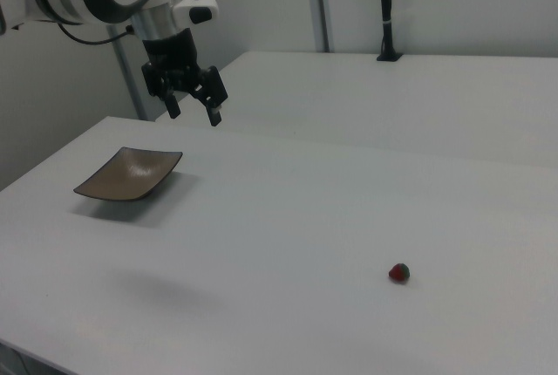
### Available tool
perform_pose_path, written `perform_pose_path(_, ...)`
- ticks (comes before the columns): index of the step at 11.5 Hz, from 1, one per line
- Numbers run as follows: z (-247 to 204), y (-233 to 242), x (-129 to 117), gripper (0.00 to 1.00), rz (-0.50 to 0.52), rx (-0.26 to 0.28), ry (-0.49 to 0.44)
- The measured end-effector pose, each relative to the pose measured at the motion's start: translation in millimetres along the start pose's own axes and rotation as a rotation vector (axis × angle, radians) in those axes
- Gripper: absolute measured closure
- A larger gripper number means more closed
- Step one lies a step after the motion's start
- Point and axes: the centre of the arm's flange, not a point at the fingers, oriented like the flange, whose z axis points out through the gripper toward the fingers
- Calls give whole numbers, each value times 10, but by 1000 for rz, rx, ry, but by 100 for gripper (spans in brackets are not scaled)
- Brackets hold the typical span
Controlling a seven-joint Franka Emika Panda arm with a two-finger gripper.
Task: Strawberries on a ceramic plate
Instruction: 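Move the open gripper from its raised pose toward the red strawberry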
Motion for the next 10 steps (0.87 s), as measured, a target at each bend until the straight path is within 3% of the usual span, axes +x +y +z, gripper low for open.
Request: perform_pose_path(10,348,-110,167,0,-52,20,-38)
